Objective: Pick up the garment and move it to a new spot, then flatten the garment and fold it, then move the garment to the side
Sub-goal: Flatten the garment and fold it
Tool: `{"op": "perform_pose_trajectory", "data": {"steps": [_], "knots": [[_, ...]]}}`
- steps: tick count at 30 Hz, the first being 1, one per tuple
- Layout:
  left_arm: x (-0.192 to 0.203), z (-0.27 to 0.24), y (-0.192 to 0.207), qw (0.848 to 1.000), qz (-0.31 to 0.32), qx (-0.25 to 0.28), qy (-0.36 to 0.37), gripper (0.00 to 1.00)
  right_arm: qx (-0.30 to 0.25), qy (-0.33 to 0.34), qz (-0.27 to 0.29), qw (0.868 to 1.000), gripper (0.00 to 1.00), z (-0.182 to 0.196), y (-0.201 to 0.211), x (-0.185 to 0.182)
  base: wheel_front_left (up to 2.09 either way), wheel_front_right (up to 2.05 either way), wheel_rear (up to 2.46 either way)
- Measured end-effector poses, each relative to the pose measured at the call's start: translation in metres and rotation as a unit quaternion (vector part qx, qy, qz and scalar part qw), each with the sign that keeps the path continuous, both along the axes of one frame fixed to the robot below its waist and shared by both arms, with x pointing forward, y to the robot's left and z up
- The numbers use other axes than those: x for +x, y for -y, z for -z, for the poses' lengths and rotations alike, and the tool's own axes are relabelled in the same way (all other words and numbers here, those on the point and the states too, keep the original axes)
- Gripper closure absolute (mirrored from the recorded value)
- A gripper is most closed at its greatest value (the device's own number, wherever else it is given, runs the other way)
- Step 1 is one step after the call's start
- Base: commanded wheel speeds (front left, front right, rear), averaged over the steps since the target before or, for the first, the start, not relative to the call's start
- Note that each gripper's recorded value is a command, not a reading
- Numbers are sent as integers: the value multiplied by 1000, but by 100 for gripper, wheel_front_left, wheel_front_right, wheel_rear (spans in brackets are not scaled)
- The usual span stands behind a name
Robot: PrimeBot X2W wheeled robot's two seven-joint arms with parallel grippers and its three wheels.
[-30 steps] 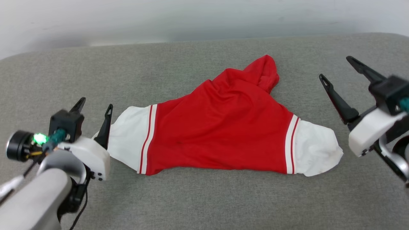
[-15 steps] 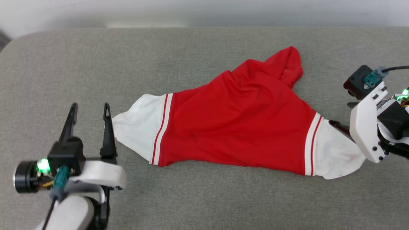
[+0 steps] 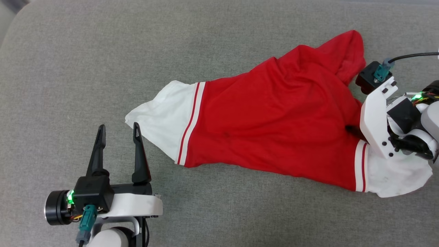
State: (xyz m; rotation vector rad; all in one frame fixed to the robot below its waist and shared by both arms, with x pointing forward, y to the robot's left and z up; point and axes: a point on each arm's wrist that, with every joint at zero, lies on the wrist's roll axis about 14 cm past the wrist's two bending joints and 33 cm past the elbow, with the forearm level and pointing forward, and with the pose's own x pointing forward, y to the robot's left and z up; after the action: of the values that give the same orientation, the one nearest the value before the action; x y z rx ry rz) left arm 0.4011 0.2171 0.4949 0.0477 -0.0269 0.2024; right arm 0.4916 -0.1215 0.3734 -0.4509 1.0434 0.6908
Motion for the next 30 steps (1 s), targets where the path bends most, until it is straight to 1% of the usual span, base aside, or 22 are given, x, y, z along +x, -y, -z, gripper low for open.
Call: {"op": "perform_pose_trajectory", "data": {"steps": [2, 5, 6, 8, 11, 14, 17, 19, 22, 25, 27, 29, 30], "knots": [[1, 3, -1, 1000, -2, 0, -1, 0, -2, -13, -8, 1000, 0, 9, -5, -2, 0, 0, 0], [0, 7, -3, 1000, -6, 0, -4, 0, -2, -13, -22, 1000, 0, 14, -9, -1, 0, 0, 0], [0, 8, -4, 1000, -7, 1, -6, 0, 4, -5, -24, 1000, 100, 12, -10, 2, 0, 0, 0], [0, 9, -4, 1000, -6, 0, -6, 0, 21, 17, -27, 999, 100, 4, -16, 10, 0, 0, 0], [1, 6, -3, 1000, -3, 1, 0, 0, 56, 54, -22, 997, 100, -19, -25, 25, 0, 0, 0], [-1, 5, -1, 1000, -1, -2, 3, 0, 77, 106, -10, 991, 100, -51, -27, 54, 0, 0, 0], [-1, 8, 0, 1000, -2, -3, 1, 0, 91, 130, 4, 987, 100, -63, -30, 75, 0, 0, 0], [0, 12, 2, 1000, 2, -3, -4, 0, 101, 135, 13, 986, 100, -61, -35, 84, 0, 0, 0], [2, 16, 3, 1000, 4, -4, -9, 0, 103, 126, 19, 987, 100, -42, -47, 90, 0, 0, 0], [5, 20, 2, 1000, 1, -3, -13, 0, 95, 110, 19, 989, 100, -16, -57, 89, 0, 0, 0], [4, 23, 0, 1000, -1, -1, -18, 0, 81, 86, 17, 993, 100, 4, -60, 79, 0, 0, 0], [4, 23, -2, 1000, -3, 1, -17, 0, 76, 76, 21, 994, 100, 8, -60, 77, 0, 0, 0], [4, 23, -2, 1000, -5, 2, -17, 0, 74, 74, 19, 994, 61, 8, -60, 75, 0, 0, 0]]}}
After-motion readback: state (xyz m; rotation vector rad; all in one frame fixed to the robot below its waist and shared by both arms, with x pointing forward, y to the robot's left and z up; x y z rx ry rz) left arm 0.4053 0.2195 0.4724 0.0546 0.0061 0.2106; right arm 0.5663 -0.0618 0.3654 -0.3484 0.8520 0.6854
